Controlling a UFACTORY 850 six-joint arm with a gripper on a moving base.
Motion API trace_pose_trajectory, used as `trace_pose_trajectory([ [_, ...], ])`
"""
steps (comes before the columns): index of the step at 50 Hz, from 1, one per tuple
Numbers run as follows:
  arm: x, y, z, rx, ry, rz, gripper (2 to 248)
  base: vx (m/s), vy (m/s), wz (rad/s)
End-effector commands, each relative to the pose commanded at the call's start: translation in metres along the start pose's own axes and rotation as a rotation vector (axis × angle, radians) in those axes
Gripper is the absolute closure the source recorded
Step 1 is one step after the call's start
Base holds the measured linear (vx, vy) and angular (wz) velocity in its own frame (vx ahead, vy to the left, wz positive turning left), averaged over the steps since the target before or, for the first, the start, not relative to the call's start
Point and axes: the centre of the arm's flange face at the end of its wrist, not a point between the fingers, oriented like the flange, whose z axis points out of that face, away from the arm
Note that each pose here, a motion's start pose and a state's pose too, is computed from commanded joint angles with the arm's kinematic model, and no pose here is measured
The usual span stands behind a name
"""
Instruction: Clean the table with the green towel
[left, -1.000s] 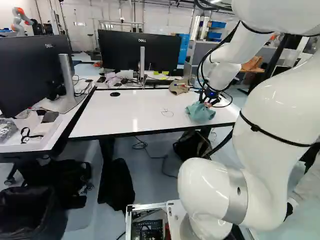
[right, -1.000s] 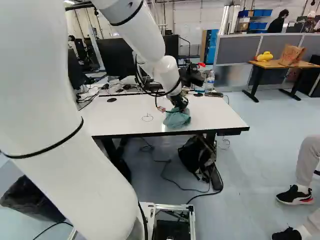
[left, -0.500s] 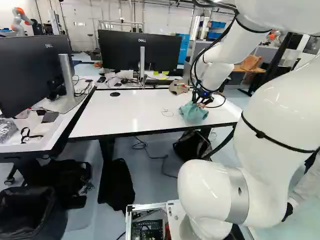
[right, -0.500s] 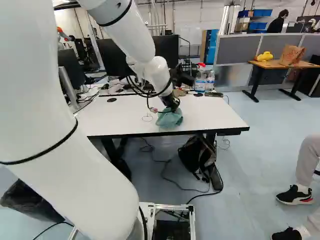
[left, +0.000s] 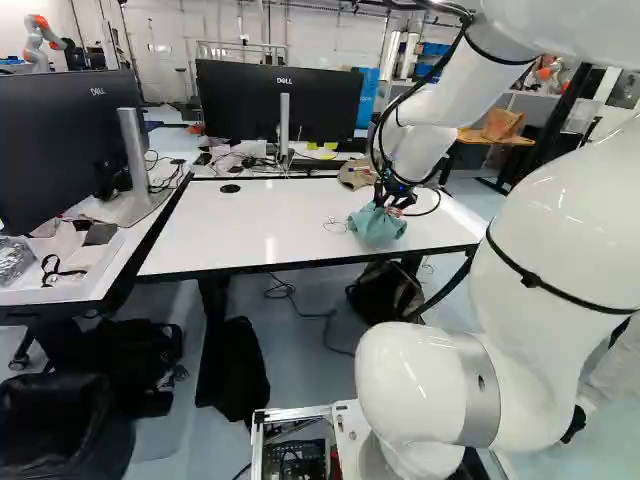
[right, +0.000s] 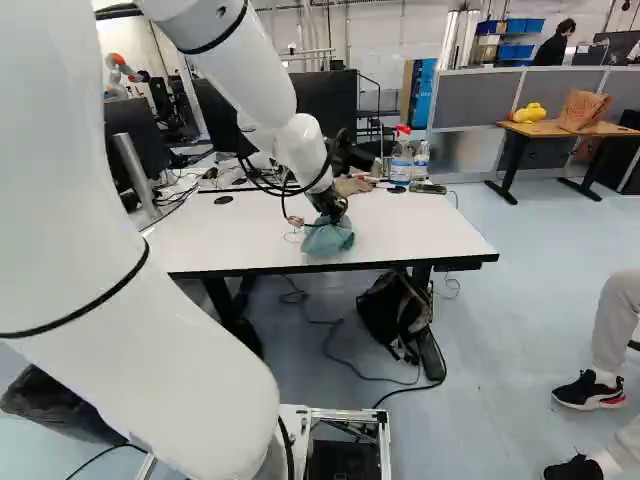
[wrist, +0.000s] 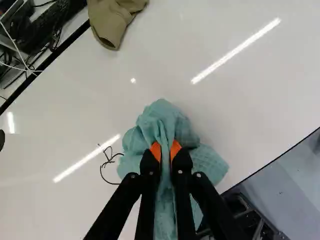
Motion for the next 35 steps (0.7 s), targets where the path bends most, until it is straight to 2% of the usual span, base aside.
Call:
trace_pose_trajectory([
  [20,0.003,-0.004,-0.023,0.018,0.048,-0.005,209,0.0,0.0,0.0],
  [35,0.002,-0.026,-0.025,0.048,0.049,-0.046,209,0.0,0.0,0.0],
])
